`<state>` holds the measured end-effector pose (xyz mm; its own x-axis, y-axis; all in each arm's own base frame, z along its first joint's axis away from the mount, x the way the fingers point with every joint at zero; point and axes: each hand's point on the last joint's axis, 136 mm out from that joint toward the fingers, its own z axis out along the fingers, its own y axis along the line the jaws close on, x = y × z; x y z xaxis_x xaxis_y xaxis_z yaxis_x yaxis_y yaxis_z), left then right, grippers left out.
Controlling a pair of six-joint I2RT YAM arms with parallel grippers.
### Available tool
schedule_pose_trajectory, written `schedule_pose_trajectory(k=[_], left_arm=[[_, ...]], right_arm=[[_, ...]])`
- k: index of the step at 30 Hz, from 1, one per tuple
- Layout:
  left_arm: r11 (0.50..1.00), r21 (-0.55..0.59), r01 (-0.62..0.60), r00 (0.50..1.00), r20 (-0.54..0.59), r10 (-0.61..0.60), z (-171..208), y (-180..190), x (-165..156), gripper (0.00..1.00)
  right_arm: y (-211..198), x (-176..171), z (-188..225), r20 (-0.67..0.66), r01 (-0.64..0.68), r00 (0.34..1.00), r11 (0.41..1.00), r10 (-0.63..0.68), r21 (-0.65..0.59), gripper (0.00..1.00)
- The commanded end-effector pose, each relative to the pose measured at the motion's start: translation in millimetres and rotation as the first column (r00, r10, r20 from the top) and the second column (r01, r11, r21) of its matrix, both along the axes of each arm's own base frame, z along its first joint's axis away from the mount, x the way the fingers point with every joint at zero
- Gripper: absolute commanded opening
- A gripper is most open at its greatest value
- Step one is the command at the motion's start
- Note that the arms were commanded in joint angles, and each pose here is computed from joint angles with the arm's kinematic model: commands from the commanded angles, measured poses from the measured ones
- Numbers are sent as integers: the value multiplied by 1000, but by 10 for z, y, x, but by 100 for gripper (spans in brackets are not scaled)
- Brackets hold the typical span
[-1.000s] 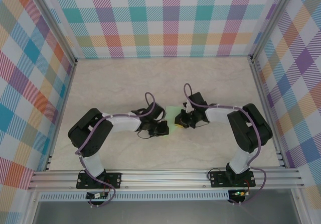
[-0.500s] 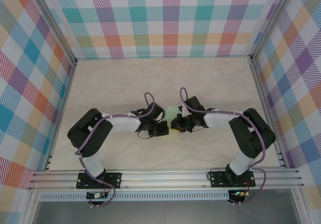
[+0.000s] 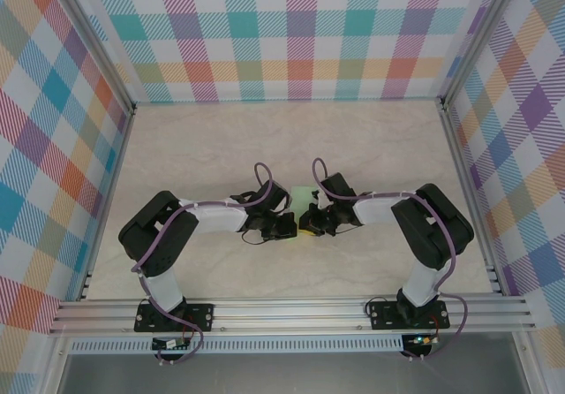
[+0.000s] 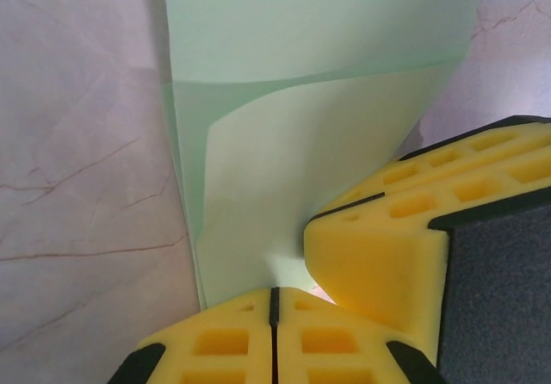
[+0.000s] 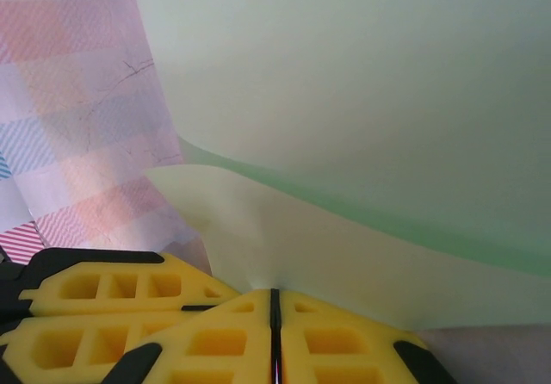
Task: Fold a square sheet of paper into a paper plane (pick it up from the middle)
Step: Third fold the triangle at the center of the table.
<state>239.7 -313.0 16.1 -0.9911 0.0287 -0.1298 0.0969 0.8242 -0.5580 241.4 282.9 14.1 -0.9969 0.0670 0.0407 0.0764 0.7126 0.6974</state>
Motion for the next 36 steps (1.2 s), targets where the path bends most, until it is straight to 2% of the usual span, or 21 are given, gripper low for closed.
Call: schedule_pose_trajectory(k=[1, 15, 29, 36], left_arm=[[978, 207, -22, 996, -82, 40, -422, 446, -220, 6], [971, 238, -24, 995, -84, 45, -493, 506, -233, 5], [970, 241, -14, 995, -91, 37, -514, 502, -242, 5], [971, 239, -9, 995, -90, 31, -510, 489, -235, 5]], right_arm=[[-177, -36, -254, -15, 48, 999, 992, -50, -113, 10], [-407, 326, -175, 33, 127, 992, 990, -125, -60, 11], [-843, 617, -264, 40, 240, 970, 970, -239, -43, 12], [-993, 757, -187, 48, 275, 961, 956, -271, -104, 12]])
